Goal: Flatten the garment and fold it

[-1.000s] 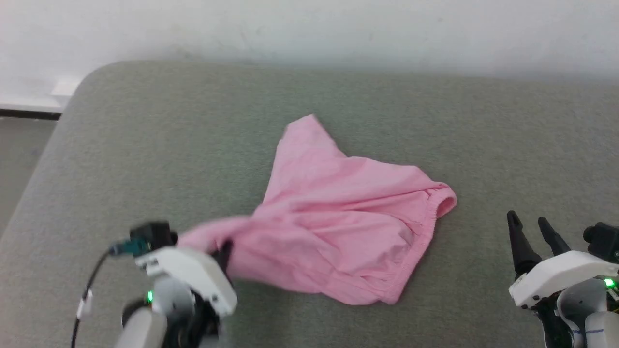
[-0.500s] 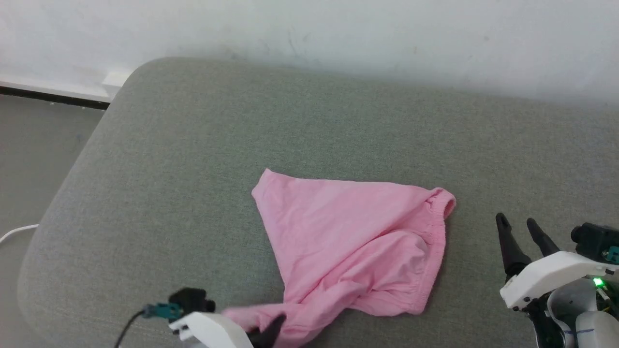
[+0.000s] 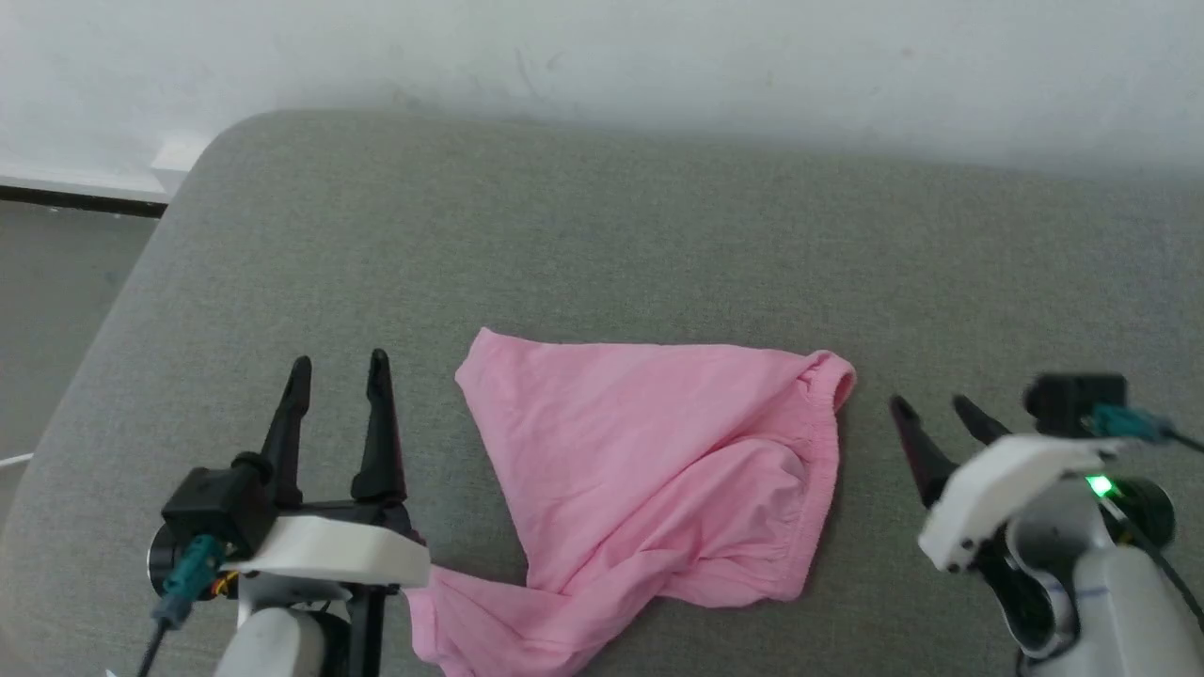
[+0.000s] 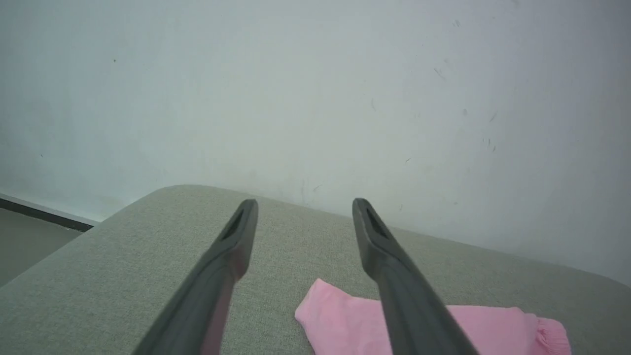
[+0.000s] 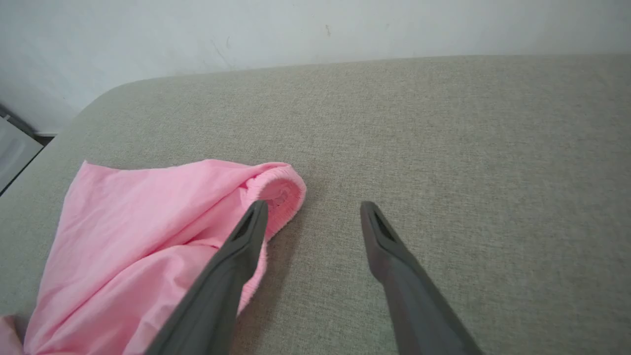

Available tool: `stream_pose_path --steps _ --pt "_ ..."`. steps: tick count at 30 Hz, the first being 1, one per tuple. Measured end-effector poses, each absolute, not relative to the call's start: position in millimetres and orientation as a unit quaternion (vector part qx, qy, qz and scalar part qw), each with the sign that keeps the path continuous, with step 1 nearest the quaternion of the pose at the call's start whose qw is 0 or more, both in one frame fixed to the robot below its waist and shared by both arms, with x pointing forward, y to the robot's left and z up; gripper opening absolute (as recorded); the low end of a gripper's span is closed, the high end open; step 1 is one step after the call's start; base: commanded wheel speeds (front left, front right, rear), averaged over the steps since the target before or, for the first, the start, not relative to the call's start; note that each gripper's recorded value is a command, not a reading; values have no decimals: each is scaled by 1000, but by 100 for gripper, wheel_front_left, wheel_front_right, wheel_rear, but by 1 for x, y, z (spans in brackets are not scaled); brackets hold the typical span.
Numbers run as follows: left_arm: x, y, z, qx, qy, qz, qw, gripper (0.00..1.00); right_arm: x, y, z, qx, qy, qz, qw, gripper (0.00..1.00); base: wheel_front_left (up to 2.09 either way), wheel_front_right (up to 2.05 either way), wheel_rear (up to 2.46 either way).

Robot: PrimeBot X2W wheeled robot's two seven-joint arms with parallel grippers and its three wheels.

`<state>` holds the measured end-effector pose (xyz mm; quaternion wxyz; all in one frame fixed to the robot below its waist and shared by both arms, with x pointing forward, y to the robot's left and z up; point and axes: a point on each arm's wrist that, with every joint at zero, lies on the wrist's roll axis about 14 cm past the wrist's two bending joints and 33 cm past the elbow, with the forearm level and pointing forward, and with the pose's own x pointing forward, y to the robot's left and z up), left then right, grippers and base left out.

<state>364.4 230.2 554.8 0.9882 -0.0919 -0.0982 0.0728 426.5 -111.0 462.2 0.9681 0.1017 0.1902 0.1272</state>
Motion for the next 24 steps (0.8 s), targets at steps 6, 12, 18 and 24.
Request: stream_pose_path --steps 6,12,18,24 --pt "381 214 539 -91 -84 75 989 100 451 -70 465 27 247 189 950 100 0 0 0" --pt "395 206 529 -90 -73 72 991 100 470 -71 434 -53 314 198 927 100 0 0 0" --pt "401 209 521 -88 -64 80 991 100 471 -75 395 -77 366 199 906 100 0 0 0" --pt "400 215 510 -86 -49 87 991 100 480 -70 383 -84 368 212 902 100 0 0 0"
